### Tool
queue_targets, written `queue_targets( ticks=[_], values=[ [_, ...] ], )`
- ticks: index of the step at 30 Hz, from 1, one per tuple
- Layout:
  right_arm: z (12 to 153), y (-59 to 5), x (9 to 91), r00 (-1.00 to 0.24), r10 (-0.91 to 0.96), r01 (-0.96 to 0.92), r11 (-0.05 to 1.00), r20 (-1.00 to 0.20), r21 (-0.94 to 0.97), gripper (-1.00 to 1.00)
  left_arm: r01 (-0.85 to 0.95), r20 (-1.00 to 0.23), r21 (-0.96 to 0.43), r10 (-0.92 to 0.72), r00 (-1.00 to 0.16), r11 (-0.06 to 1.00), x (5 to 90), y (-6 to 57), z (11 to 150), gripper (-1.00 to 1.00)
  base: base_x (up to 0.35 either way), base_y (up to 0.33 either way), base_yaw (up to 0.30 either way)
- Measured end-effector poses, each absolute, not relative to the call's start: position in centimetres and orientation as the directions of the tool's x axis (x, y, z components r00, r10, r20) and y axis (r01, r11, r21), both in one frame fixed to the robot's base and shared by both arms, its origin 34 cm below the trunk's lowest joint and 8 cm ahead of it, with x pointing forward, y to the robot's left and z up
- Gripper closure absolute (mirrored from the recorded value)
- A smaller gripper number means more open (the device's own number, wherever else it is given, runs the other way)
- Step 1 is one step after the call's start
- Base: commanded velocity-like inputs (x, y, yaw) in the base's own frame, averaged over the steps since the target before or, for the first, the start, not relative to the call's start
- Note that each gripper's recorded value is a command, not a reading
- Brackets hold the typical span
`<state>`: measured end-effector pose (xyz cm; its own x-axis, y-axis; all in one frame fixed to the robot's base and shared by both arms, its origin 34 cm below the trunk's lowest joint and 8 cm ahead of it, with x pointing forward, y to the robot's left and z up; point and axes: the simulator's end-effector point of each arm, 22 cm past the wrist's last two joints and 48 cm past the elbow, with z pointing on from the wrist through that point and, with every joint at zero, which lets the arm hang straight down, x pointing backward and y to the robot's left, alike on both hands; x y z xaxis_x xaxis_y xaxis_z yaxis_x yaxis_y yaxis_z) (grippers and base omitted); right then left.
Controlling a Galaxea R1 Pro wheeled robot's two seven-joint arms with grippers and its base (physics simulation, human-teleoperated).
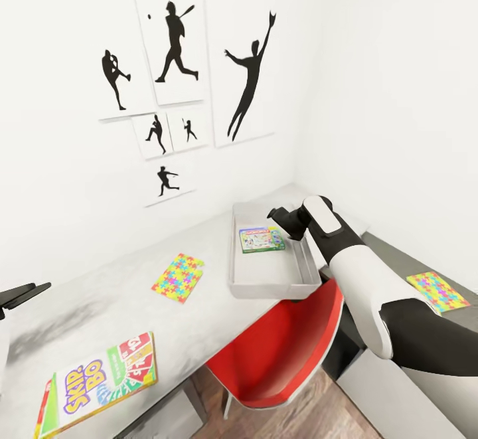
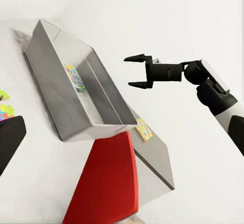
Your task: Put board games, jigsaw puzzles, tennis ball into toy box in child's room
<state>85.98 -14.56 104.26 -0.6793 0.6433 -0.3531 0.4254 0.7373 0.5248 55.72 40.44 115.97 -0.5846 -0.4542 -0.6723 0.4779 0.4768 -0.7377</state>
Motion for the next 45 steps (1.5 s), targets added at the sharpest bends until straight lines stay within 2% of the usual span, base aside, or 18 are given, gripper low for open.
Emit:
queue_targets(
  ticks=[34,45],
  values=[
    [109.0,-14.3,85.8,-0.661,0.636,0.380,0.741,-0.398,0.553,-1.00,0.515,-0.707,-0.706,-0.450,-0.545,0.486,54.8,40.8,118.6,-1.00,-0.006,0.000,-0.063],
    [111.6,-13.9,85.8,-0.659,0.620,0.338,0.750,-0.426,0.568,-1.00,0.528,-0.718,-0.696,-0.448,-0.532,0.487,54.5,40.9,119.4,-1.00,-0.181,0.008,-0.001]
  ],
)
